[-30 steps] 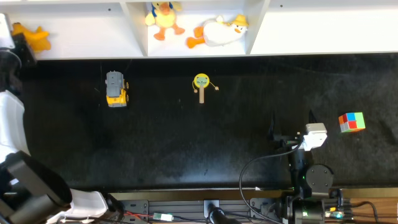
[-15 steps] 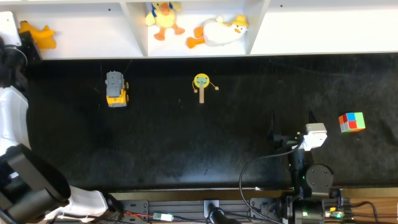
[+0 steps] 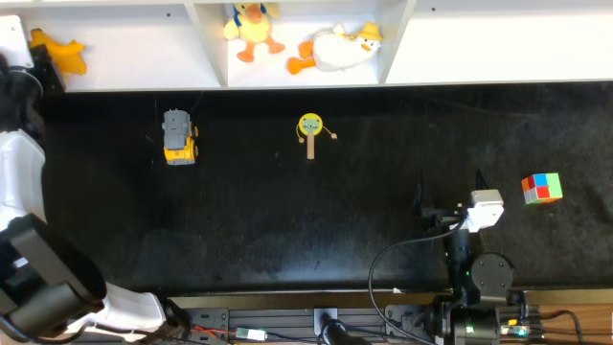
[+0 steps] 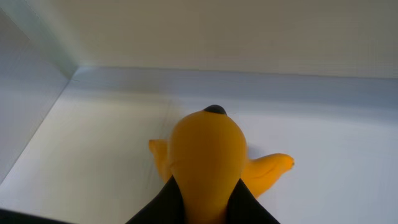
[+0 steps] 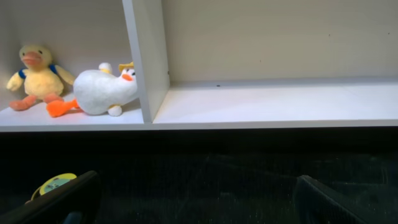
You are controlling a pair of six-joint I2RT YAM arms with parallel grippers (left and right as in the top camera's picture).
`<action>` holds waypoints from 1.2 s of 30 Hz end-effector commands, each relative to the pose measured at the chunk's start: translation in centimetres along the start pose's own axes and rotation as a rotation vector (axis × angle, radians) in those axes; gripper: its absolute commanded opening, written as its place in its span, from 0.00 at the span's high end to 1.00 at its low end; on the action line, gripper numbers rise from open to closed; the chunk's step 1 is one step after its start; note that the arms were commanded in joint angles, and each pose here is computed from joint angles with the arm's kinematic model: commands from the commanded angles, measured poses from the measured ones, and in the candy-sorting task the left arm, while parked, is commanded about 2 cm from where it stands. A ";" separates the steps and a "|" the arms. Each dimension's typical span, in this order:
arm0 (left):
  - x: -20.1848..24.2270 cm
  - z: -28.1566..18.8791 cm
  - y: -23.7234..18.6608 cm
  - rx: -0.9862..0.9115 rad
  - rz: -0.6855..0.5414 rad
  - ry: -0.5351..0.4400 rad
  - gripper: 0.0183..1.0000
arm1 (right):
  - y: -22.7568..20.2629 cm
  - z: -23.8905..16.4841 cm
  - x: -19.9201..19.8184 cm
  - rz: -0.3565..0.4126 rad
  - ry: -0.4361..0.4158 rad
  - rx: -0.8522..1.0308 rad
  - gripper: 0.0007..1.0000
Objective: Store Toys
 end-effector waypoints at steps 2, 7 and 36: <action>-1.4 1.6 0.4 -0.011 0.036 -0.023 0.84 | -0.3 0.0 -0.1 0.004 0.003 0.001 0.00; -1.9 1.9 0.7 -0.020 0.047 -0.020 0.84 | -0.4 0.0 -0.1 0.004 0.003 0.001 0.01; -1.3 1.8 1.4 -0.051 0.057 0.017 0.00 | -0.3 0.0 -0.1 0.004 0.003 0.001 0.01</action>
Point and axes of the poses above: each gripper's point midway between its finger pads, its own z axis out along the fingers, its own x axis along the line the jaws close on, y = z × x, the point moved 5 cm from there along -z, back along the fingers, and after that the axes turned 10 degrees about z, right-handed, at the moved point
